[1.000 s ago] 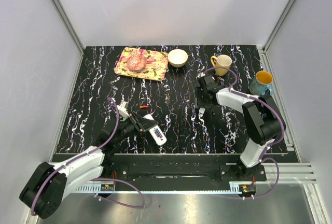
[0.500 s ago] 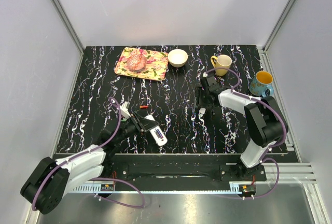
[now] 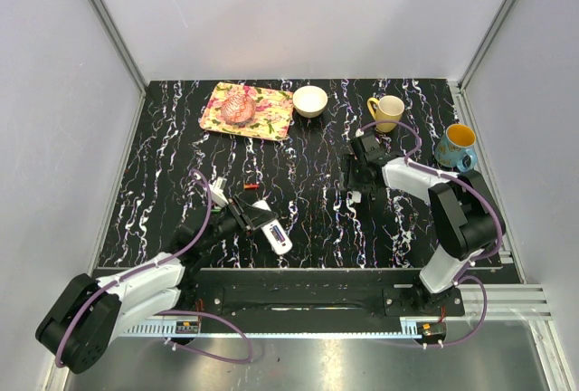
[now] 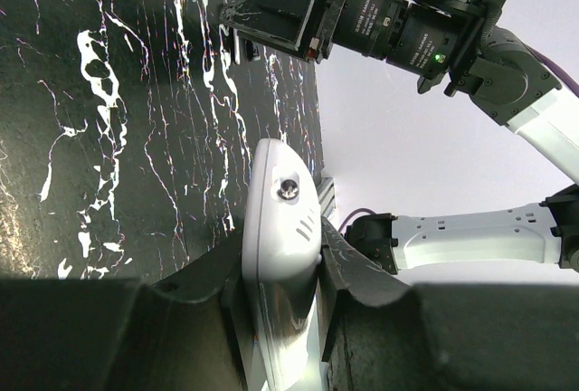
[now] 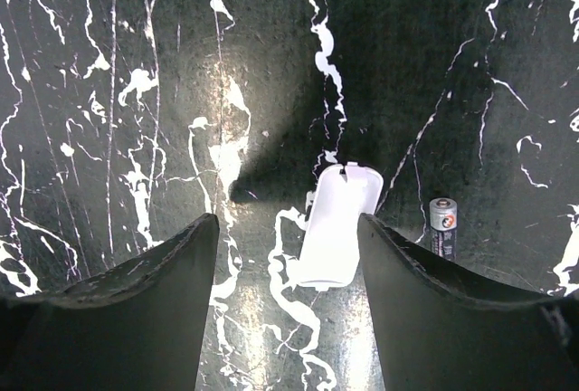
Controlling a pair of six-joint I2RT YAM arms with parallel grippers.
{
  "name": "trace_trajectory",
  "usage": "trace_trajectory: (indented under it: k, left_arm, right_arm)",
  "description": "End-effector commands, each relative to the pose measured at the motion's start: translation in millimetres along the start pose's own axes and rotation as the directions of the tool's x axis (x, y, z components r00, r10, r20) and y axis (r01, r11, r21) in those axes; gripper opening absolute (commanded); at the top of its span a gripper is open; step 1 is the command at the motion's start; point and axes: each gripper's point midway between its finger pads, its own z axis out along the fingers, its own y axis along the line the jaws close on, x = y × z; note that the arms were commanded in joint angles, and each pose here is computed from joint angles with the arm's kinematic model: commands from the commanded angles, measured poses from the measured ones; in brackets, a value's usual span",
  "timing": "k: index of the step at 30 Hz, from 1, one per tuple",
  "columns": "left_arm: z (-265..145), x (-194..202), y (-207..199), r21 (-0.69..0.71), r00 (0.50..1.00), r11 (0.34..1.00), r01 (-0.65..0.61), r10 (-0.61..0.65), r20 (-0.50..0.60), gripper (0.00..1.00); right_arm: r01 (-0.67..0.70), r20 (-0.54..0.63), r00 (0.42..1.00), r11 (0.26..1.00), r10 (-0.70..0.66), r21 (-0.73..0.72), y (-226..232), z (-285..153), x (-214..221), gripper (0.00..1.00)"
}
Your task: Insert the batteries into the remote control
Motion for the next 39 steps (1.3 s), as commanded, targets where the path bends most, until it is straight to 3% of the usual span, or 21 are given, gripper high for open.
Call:
trace_trajectory:
  k: [1, 5, 16, 29, 37, 39]
  left_arm:
    - [4.0, -13.9, -33.7, 0.105, 0.998, 0.994, -0.043, 0.038, 0.05, 0.0]
    - [3.8, -13.7, -34.2, 0.107, 0.998, 0.993, -0.043, 0.038, 0.049, 0.0]
    - [4.9, -11.9, -33.6, 0.106, 0.998, 0.994, -0.041, 0.036, 0.043, 0.0]
    - [6.2, -11.2, -36.0, 0.109, 0.999, 0.993, -0.043, 0.039, 0.037, 0.0]
    - [6.8, -11.1, -37.2, 0.111, 0.999, 0.993, -0.046, 0.043, 0.033, 0.0]
    - [6.8, -11.3, -38.7, 0.115, 0.998, 0.992, -0.048, 0.044, 0.034, 0.0]
  right_arm:
    - [-0.016, 0.02, 1.0, 0.999, 0.015, 0.028, -5.7, -9.8, -3.2, 0.7]
    - [-0.019, 0.009, 1.0, 0.998, 0.018, 0.055, -12.0, -8.5, 2.4, 0.68]
    - [-0.009, 0.011, 1.0, 0.994, 0.008, 0.107, -22.4, -9.5, 4.7, 0.51]
    - [-0.002, -0.011, 1.0, 0.99, 0.003, 0.142, -30.2, -7.2, 10.9, 0.24]
    - [-0.002, -0.016, 1.0, 0.989, 0.005, 0.145, -30.6, -8.4, 11.6, 0.01]
    - [-0.004, -0.016, 1.0, 0.989, 0.006, 0.145, -30.4, -8.1, 11.4, 0.0]
